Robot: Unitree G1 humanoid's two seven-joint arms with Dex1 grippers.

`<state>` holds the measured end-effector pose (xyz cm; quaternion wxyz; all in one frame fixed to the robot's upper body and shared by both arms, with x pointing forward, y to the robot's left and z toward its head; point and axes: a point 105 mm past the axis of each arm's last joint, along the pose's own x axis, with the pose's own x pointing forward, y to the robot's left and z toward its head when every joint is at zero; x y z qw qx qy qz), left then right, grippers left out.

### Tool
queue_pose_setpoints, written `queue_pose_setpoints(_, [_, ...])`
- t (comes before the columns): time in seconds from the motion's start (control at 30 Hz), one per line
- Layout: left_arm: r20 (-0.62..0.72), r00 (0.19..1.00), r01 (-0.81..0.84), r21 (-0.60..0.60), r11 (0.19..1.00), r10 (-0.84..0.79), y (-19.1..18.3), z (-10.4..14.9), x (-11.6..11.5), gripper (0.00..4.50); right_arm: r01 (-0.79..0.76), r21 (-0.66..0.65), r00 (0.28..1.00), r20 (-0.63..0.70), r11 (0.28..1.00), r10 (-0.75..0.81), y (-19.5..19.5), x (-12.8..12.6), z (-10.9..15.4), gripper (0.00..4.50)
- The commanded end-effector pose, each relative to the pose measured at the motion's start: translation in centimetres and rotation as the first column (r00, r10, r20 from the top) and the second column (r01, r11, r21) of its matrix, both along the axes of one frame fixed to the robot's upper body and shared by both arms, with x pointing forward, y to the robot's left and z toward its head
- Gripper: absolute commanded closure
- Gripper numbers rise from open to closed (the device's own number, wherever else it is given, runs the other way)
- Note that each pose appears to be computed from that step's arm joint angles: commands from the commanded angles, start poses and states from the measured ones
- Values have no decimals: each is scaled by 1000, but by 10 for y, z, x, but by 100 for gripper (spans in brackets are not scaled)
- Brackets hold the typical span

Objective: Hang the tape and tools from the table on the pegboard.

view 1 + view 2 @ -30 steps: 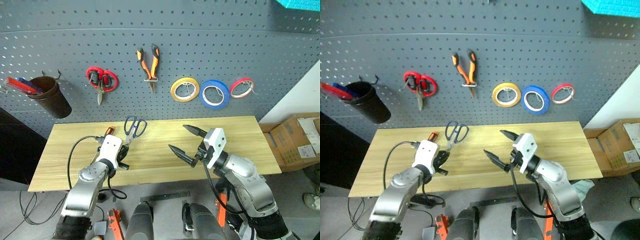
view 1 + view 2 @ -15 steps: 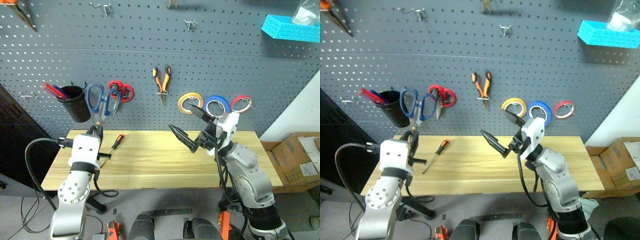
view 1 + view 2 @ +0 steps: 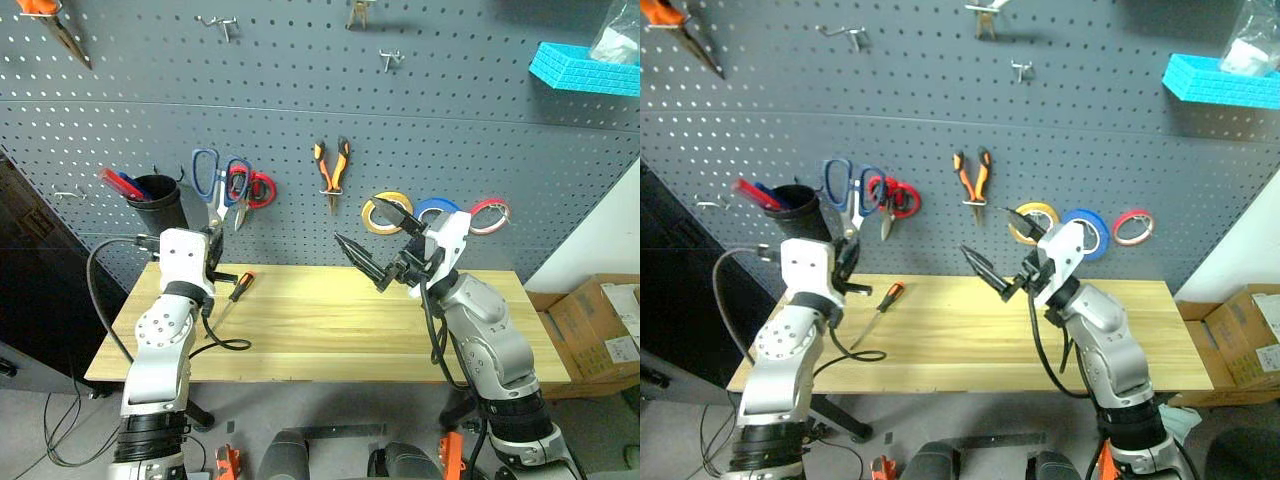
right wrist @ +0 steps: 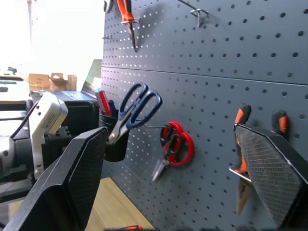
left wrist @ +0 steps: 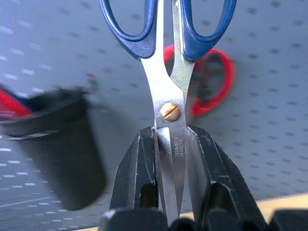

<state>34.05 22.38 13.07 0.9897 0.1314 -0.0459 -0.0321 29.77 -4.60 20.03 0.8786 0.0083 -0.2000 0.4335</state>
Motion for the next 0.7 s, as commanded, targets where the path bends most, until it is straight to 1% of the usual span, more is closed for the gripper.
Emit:
queue_pose_setpoints(0.03, [30,997,65,-13,998,-64,-14,11,3,404,30,20,998,54,999,-31,-7,-1,12,0])
queue_pose_setpoints(0.43, [-10,999,34,-40,999,-35,-5,-1,7,404,73,14,996,54,997,-74,-13,3,13,0])
queue_pose_setpoints(0.7, [-55,997,43,-65,997,-46,-9,-10,13,404,83,9,995,48,996,-84,-13,5,12,0])
